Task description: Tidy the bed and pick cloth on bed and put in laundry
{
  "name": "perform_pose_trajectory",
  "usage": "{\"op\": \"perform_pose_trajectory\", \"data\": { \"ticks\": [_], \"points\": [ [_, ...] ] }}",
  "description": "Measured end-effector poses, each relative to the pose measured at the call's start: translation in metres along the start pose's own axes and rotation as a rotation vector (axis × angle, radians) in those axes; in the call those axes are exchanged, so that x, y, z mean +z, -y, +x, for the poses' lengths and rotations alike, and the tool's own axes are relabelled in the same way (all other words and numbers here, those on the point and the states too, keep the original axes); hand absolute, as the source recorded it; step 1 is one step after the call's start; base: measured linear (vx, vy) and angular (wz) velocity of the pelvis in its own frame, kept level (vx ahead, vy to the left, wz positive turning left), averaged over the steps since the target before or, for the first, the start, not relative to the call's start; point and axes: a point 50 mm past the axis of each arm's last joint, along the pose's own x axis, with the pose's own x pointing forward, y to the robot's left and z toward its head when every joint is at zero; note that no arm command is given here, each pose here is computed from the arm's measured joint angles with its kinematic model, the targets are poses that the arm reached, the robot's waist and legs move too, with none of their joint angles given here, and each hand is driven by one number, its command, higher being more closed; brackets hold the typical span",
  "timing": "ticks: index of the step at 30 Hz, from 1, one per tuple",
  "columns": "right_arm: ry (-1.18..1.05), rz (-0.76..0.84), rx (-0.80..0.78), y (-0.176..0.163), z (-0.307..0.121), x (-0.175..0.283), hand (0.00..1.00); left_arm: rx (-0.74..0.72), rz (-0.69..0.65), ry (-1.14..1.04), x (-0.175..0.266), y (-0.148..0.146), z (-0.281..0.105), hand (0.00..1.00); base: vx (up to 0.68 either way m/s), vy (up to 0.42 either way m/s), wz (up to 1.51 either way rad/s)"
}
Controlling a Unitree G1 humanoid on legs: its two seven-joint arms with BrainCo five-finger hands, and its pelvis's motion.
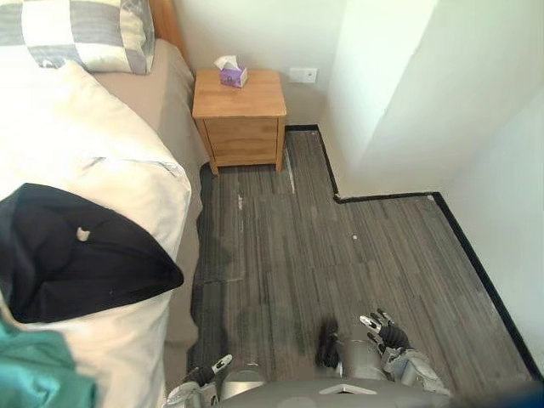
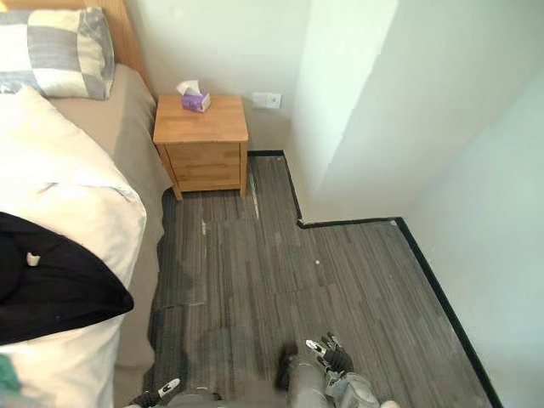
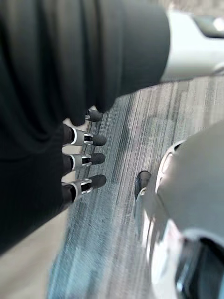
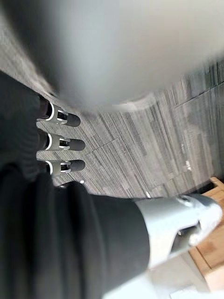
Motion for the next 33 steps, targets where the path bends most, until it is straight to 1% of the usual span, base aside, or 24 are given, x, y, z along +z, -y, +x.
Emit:
{"op": "perform_pose_trajectory", "data": {
  "ticks": [1,2,4,9,10,13,19,21,22,24,26,29,33],
  "points": [
    [0.02,0.003,0.005,-0.002,0.0,0.002,0.0,0.007,-0.022,-0.003,-0.001,-0.002,0.0,0.0,0.67,-0.302,0.47],
    [0.042,0.0,-0.001,0.001,-0.003,0.002,0.0,0.005,-0.077,-0.02,-0.008,0.004,-0.001,0.0,0.69,-0.295,0.37],
    [0.062,-0.009,-0.002,0.002,-0.001,0.009,0.0,-0.009,-0.1,-0.024,-0.011,0.011,-0.001,0.0,0.67,-0.317,0.33],
    [0.047,-0.005,0.007,0.0,0.001,0.01,0.0,0.0,-0.139,-0.009,-0.009,0.015,-0.001,0.0,0.54,-0.305,0.09],
    [0.027,-0.029,0.009,0.003,0.0,0.008,0.0,-0.006,-0.144,-0.003,-0.009,0.018,-0.001,0.0,0.38,-0.092,-0.04],
    [-0.031,-0.035,-0.021,0.012,-0.004,-0.003,0.0,-0.009,-0.134,0.029,-0.004,0.018,-0.001,0.0,0.43,-0.047,0.01],
    [-0.062,-0.067,-0.031,0.023,-0.01,-0.007,0.0,-0.036,-0.092,0.055,-0.004,0.026,-0.002,0.0,0.38,0.108,-0.12],
    [-0.079,-0.067,-0.008,0.016,-0.011,-0.015,0.0,-0.008,-0.075,0.069,0.002,0.013,-0.001,0.0,0.41,0.21,0.9],
    [-0.072,-0.063,-0.011,0.016,-0.011,-0.015,0.0,-0.007,-0.073,0.078,0.007,0.012,0.0,0.0,0.43,0.238,1.4],
    [-0.08,-0.068,-0.017,0.017,-0.011,-0.016,0.0,-0.017,-0.106,0.086,0.011,0.016,0.0,0.0,0.36,0.167,0.83],
    [-0.053,-0.069,0.002,0.009,-0.006,-0.01,0.0,-0.02,-0.128,0.065,0.007,0.019,0.0,0.0,0.3,0.144,0.16],
    [-0.012,-0.074,0.039,-0.002,0.003,0.004,0.0,-0.002,-0.118,0.057,0.005,0.019,0.0,0.0,0.22,0.119,0.12],
    [0.002,-0.077,0.057,-0.003,0.004,0.008,0.0,0.0,-0.096,0.071,0.009,0.02,0.0,0.0,0.23,-0.028,0.96]
  ]
}}
